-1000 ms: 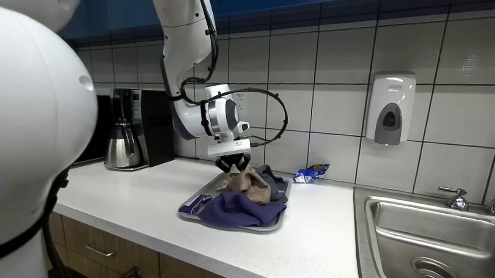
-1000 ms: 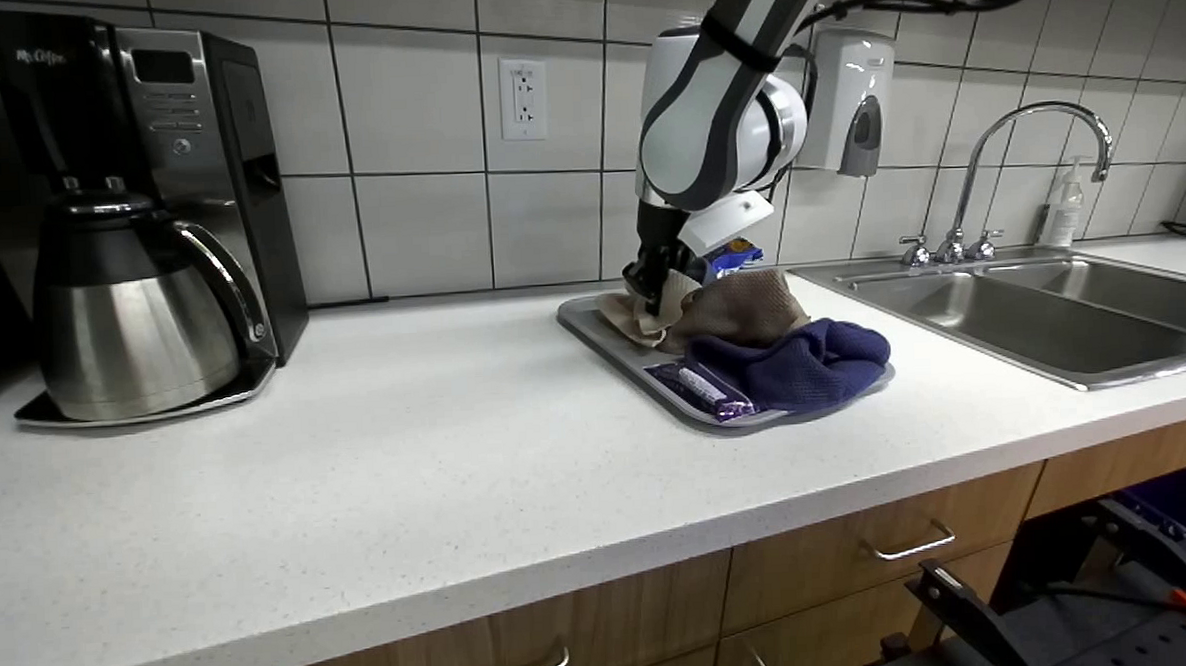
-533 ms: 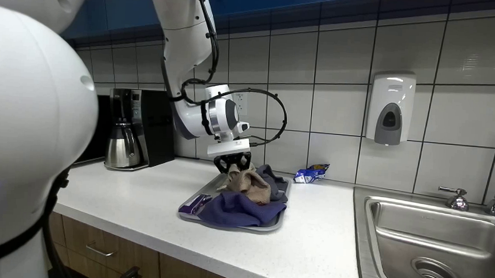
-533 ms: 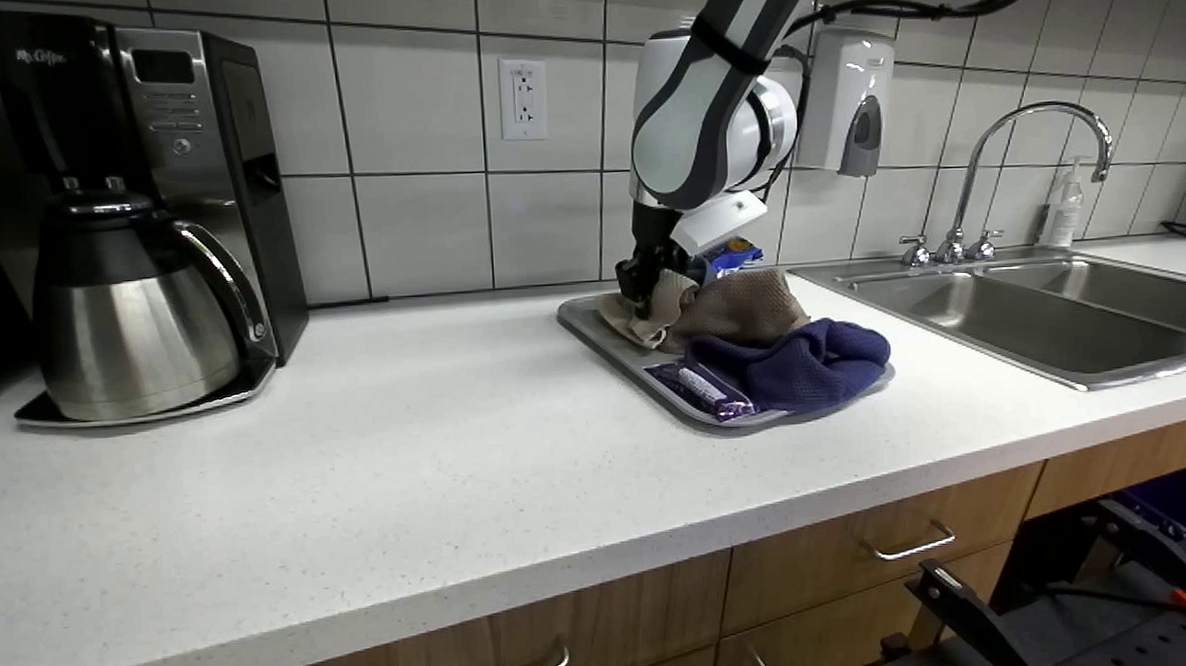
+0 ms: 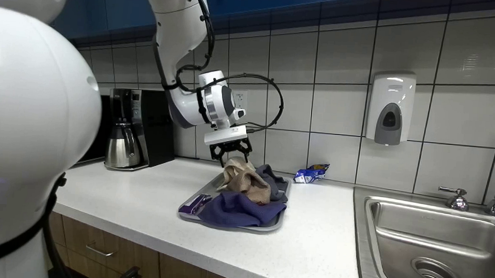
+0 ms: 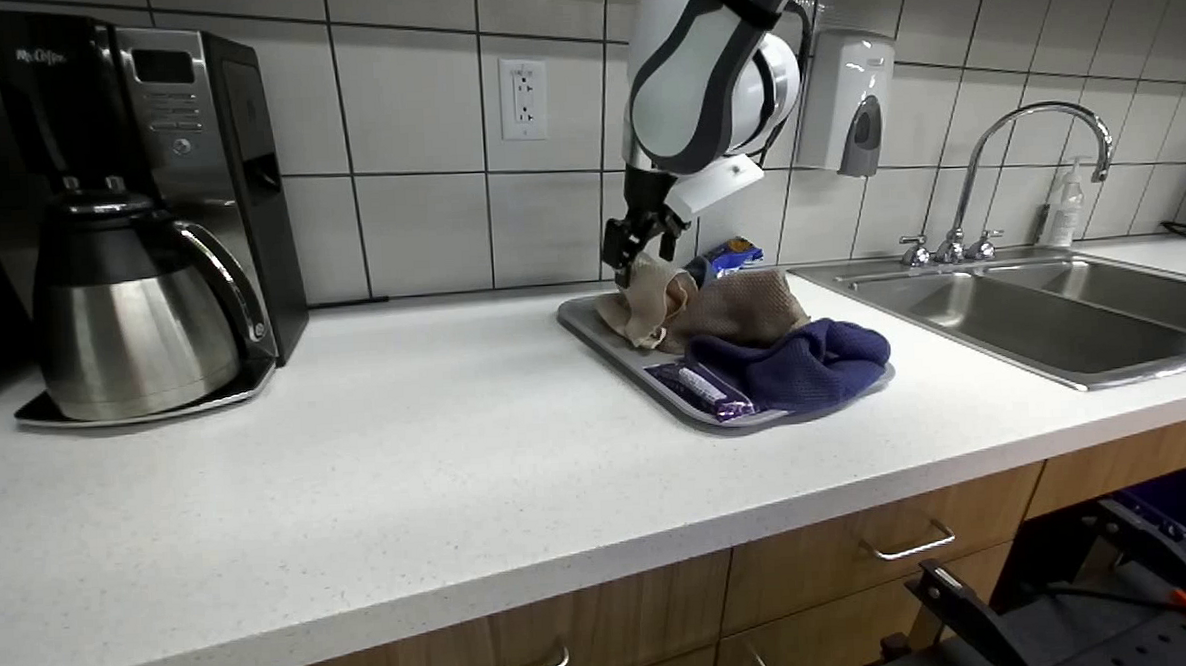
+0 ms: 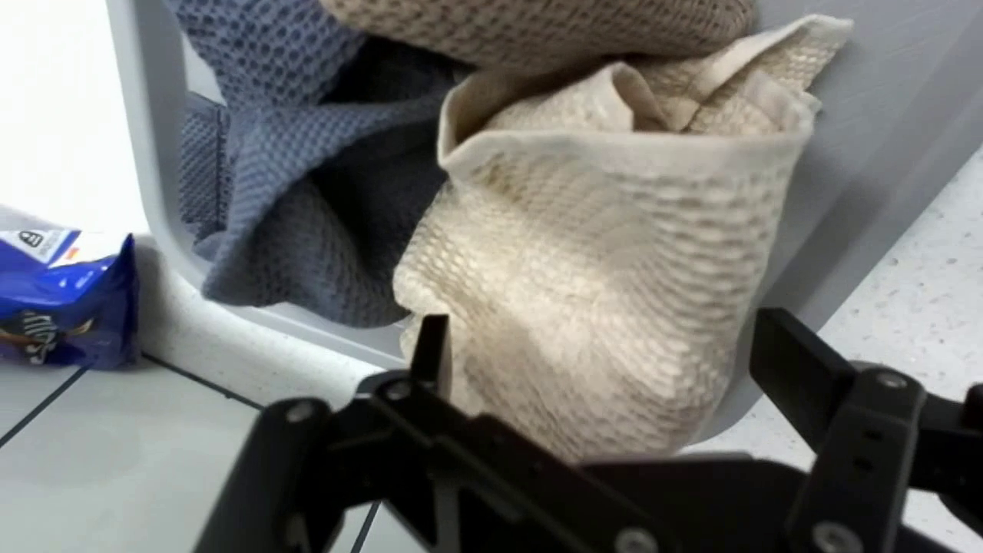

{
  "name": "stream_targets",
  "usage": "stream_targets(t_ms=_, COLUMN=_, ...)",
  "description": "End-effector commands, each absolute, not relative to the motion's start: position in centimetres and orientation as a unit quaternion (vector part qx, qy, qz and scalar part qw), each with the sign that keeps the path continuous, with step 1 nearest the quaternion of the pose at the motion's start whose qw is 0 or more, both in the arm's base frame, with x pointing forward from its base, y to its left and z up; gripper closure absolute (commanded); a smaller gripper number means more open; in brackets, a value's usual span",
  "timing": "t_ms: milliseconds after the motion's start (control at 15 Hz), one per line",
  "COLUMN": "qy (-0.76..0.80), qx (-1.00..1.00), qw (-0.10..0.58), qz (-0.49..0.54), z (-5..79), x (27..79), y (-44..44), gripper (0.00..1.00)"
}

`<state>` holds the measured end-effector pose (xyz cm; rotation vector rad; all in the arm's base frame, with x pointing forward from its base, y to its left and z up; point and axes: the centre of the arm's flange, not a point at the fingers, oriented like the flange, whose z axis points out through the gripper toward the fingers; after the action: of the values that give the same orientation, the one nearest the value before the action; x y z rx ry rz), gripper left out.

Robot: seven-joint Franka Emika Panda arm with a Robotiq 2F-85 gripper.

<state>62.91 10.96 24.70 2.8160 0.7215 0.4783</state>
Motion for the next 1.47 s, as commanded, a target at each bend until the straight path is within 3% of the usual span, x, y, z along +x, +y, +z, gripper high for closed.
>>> stream_targets(t_ms=0, qy=0.24, qx=0.948, qw=0.116, qz=0.172, z=27.8, x=59.8, y=11.5, gripper=0.0)
stream_targets(t_ms=933, qy=0.128, qx=0.961, qw=0.152, qz=0.19, z=31.3, x=48.2, y=15.5, gripper=0.0)
stream_targets(t_ms=1400, qy=0.174, qx=0.968, qw=0.094, qz=0.155, z=31.8, x=43.0, y=14.6, gripper=0.0)
